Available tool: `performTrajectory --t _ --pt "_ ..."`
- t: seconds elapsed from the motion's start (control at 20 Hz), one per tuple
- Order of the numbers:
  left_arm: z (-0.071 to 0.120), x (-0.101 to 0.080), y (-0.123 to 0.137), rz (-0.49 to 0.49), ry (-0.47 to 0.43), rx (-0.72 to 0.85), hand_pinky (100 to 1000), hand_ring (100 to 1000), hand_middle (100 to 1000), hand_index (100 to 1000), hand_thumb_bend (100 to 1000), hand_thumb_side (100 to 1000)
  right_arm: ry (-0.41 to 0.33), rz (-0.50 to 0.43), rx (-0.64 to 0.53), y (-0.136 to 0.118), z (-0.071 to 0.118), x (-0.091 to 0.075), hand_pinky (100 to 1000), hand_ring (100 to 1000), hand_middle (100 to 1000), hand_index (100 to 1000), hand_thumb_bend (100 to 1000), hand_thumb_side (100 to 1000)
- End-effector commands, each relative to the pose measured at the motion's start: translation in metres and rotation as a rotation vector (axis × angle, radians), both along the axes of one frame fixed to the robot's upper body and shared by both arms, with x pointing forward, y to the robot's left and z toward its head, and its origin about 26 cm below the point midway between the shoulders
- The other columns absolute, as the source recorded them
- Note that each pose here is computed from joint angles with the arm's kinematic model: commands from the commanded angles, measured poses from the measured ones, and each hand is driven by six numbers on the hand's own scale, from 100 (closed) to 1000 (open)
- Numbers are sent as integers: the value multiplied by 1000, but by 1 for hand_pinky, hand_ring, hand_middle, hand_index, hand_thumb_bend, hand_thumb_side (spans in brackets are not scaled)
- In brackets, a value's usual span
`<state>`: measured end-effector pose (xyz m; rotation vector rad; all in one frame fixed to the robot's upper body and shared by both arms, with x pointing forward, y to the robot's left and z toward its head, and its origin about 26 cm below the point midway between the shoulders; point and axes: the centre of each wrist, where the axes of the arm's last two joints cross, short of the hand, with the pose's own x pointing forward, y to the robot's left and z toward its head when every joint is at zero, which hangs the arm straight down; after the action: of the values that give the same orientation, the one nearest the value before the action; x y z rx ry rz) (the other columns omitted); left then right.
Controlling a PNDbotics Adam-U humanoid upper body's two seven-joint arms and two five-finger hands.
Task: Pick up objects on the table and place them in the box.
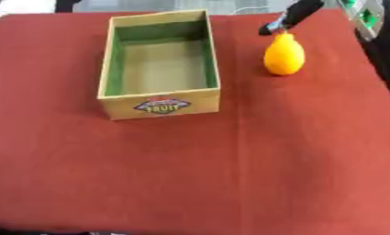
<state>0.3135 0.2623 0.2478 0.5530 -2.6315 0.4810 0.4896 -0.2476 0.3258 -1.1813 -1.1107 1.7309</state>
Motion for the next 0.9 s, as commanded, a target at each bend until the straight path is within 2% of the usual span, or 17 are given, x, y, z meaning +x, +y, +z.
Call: performTrajectory --t 0.05,0.45,0.9 --pt "8 -4 1 -1 -29 19 557 568 626 758 108 866 1 -20 -25 -5 14 -2 907 950 893 1000 626 674" --pt "7 -4 2 1 -28 17 557 568 622 758 108 865 93 -70 -61 -18 4 0 918 948 880 1000 672 636" --pt "8 -4 2 2 -28 15 557 568 622 757 108 865 151 -102 -71 -28 -7 4 914 955 890 1000 700 642"
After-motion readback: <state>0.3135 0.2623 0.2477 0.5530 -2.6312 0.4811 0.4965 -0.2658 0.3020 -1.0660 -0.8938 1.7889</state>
